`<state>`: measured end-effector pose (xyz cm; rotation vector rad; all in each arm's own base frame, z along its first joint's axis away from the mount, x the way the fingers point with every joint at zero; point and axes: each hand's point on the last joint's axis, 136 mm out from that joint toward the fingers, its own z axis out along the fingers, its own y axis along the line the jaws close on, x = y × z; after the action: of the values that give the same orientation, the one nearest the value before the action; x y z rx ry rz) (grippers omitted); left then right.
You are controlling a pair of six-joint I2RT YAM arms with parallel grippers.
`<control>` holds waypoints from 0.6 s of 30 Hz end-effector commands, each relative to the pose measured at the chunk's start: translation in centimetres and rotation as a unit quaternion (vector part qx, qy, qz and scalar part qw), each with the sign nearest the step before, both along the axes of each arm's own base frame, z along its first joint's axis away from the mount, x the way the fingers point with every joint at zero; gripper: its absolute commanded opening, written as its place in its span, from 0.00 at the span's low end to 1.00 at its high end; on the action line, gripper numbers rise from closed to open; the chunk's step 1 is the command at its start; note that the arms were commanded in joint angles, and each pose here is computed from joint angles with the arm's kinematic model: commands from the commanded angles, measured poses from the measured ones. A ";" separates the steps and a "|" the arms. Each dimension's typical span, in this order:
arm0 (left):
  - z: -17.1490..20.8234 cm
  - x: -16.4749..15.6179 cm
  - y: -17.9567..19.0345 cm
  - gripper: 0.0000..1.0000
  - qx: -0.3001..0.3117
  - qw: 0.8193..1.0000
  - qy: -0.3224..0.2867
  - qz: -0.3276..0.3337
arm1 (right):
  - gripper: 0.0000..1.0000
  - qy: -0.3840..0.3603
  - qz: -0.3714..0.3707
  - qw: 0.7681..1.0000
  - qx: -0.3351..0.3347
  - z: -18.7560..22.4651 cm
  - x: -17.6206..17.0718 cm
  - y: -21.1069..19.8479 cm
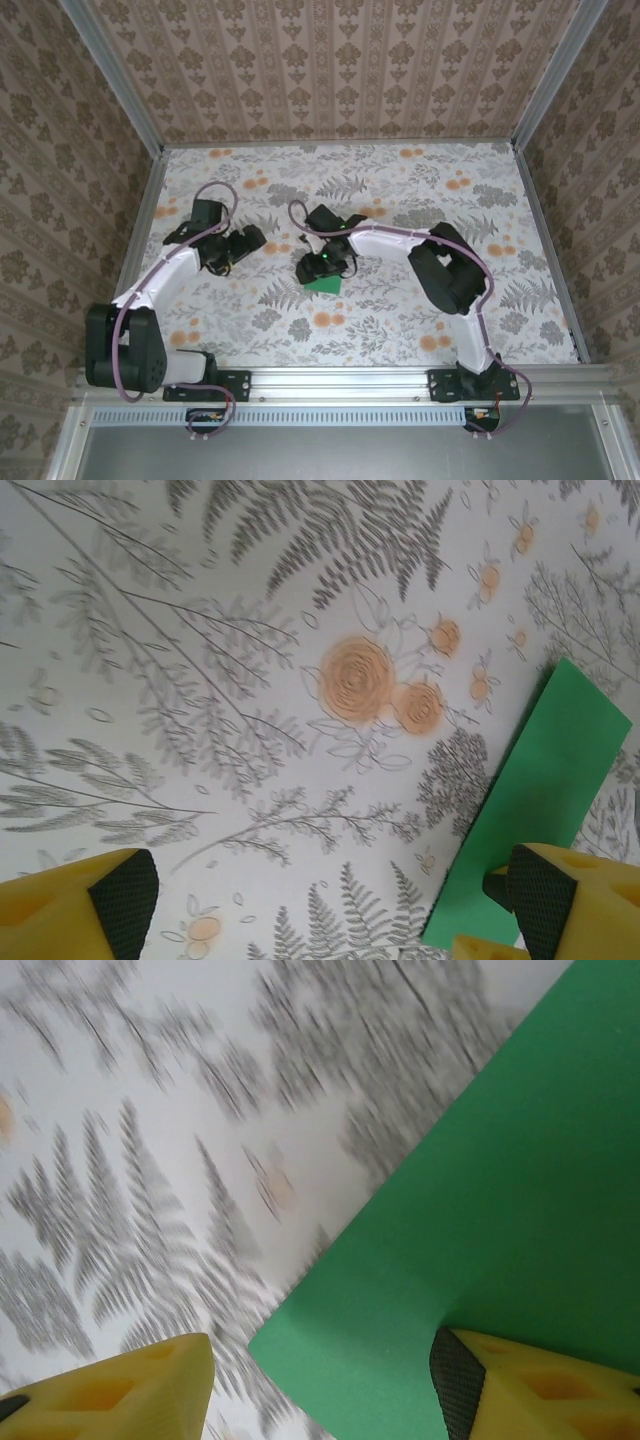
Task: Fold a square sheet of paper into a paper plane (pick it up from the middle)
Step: Move the paper to the center of the table.
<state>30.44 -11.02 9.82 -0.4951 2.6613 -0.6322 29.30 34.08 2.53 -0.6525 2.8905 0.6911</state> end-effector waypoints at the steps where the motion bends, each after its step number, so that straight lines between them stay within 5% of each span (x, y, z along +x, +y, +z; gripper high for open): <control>1: 1.3 0.8 -2.7 0.90 -0.023 0.999 -0.020 -0.043 | 0.63 0.047 0.032 0.998 -0.038 -0.8 -3.7 -3.9; 5: 1.4 0.9 -5.9 0.79 -0.035 0.996 -0.027 -0.075 | 0.63 0.039 -0.010 0.999 0.006 1.9 -3.8 -4.0; 11: 1.7 0.3 -13.4 0.57 -0.086 0.984 -0.046 -0.151 | 0.64 -0.021 -0.179 0.982 0.058 5.7 -1.8 -7.4; 18: -0.3 0.1 -20.1 0.32 -0.110 0.969 -0.020 -0.220 | 0.61 -0.010 -0.299 0.953 0.058 4.6 -2.4 -12.7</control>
<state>29.78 -28.79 8.75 0.0163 2.7247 -0.9721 26.57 22.84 8.21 0.0405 2.7614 0.7663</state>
